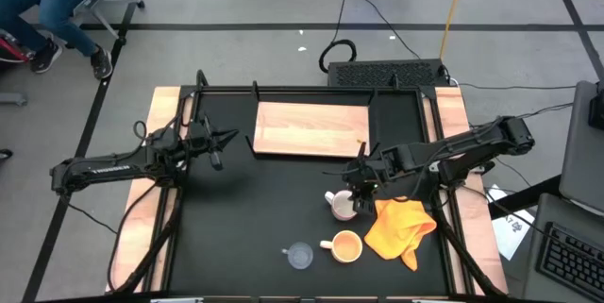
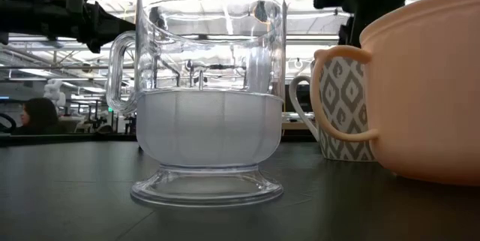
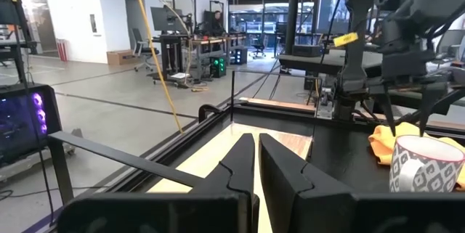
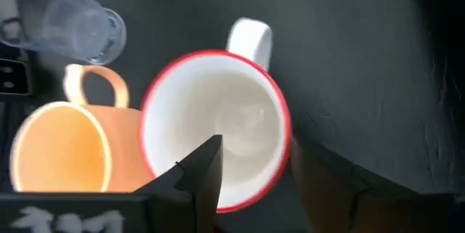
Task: Stack small to large cups/mugs on shelf
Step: Put the gray patterned mug on the shelf
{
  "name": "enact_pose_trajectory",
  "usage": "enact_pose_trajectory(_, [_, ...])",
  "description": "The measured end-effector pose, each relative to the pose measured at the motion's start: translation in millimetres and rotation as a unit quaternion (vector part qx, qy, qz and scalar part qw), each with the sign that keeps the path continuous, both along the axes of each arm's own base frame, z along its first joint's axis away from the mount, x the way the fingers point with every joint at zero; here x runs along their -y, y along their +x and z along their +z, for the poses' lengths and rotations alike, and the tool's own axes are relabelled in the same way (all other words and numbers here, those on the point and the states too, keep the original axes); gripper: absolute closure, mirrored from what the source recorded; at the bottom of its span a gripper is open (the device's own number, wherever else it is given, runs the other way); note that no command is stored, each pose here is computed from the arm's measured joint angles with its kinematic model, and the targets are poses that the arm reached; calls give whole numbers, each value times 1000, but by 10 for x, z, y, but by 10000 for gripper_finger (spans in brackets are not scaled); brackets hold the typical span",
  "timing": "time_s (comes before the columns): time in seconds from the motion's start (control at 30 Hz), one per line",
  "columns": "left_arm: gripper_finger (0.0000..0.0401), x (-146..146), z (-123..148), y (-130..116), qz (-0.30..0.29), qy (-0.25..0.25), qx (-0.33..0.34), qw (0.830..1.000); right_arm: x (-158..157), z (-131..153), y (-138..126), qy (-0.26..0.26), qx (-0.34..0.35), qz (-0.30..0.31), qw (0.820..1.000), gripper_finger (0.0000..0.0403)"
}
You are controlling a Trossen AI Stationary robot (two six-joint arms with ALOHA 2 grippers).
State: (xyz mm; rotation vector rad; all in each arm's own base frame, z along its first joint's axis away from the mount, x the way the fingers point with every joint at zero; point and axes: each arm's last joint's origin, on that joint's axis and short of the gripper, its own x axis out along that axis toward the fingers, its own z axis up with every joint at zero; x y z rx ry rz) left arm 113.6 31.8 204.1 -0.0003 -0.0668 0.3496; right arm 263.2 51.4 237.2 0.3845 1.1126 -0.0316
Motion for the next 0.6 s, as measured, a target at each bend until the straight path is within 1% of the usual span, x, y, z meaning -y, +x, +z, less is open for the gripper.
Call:
enact_pose_trajectory(0.13, [377,0,1,0,0,0,0,1000,43,-100,-30,2,-14,-12,1000,248])
enact_pose_trajectory(0.4, [377,0,1,0,0,0,0,1000,59,-180,-18,5,4,-16,1000,248])
enact_pose_trajectory(0.6, [377,0,1,0,0,0,0,1000,63,-245,-44,6,-3,-19,1000,248])
